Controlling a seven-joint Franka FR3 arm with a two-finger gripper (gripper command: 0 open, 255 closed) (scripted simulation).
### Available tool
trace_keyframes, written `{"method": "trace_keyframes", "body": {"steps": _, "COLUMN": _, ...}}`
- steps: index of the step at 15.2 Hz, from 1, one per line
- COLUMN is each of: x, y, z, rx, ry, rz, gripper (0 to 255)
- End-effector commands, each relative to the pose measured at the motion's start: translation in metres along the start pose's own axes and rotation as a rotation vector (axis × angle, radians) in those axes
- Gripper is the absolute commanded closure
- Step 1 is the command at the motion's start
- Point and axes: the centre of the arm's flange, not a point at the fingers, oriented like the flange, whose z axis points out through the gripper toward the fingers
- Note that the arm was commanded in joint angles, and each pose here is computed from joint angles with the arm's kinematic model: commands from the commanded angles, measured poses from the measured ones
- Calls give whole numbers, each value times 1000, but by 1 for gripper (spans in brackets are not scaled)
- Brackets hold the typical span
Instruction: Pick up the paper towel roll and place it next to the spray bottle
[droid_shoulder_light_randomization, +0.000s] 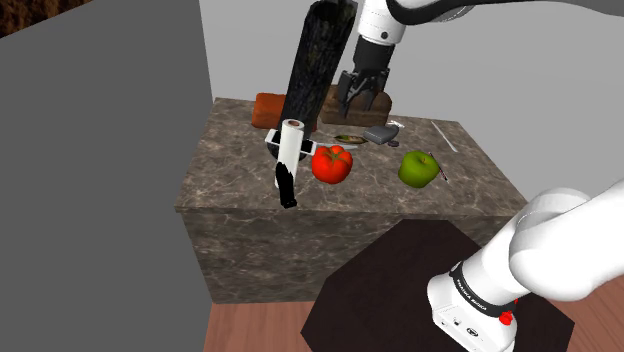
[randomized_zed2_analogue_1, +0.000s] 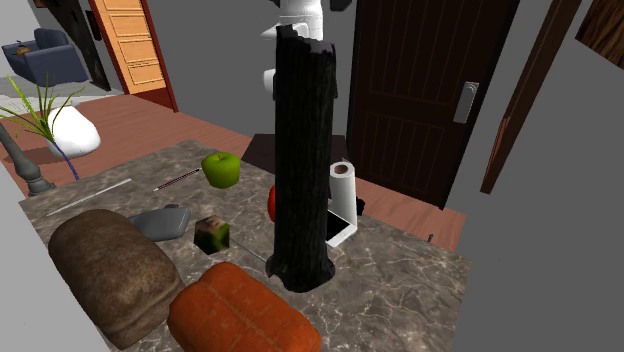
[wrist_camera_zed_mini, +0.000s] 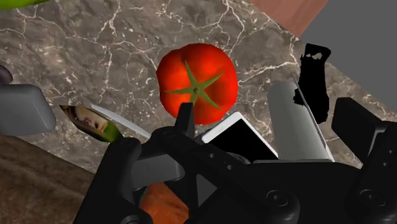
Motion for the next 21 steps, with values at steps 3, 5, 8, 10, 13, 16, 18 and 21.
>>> {"method": "trace_keyframes", "body": {"steps": 3, "x": 39, "y": -27, "z": 24, "rx": 13, "ry": 4, "rz": -11, "gripper": 0}}
{"method": "trace_keyframes", "body": {"steps": 5, "x": 59, "y": -40, "z": 35, "rx": 19, "ry": 6, "rz": -17, "gripper": 0}}
{"method": "trace_keyframes", "body": {"steps": 8, "x": 88, "y": -59, "z": 52, "rx": 28, "ry": 9, "rz": -25, "gripper": 0}}
{"method": "trace_keyframes", "body": {"steps": 10, "x": 102, "y": -69, "z": 60, "rx": 33, "ry": 10, "rz": -29, "gripper": 0}}
{"method": "trace_keyframes", "body": {"steps": 13, "x": 102, "y": -70, "z": 76, "rx": 33, "ry": 10, "rz": -29, "gripper": 0}}
{"method": "trace_keyframes", "body": {"steps": 16, "x": 102, "y": -70, "z": 91, "rx": 33, "ry": 10, "rz": -29, "gripper": 0}}
{"method": "trace_keyframes", "body": {"steps": 18, "x": 102, "y": -70, "z": 100, "rx": 33, "ry": 10, "rz": -29, "gripper": 0}}
{"method": "trace_keyframes", "body": {"steps": 21, "x": 102, "y": -70, "z": 100, "rx": 33, "ry": 10, "rz": -29, "gripper": 0}}
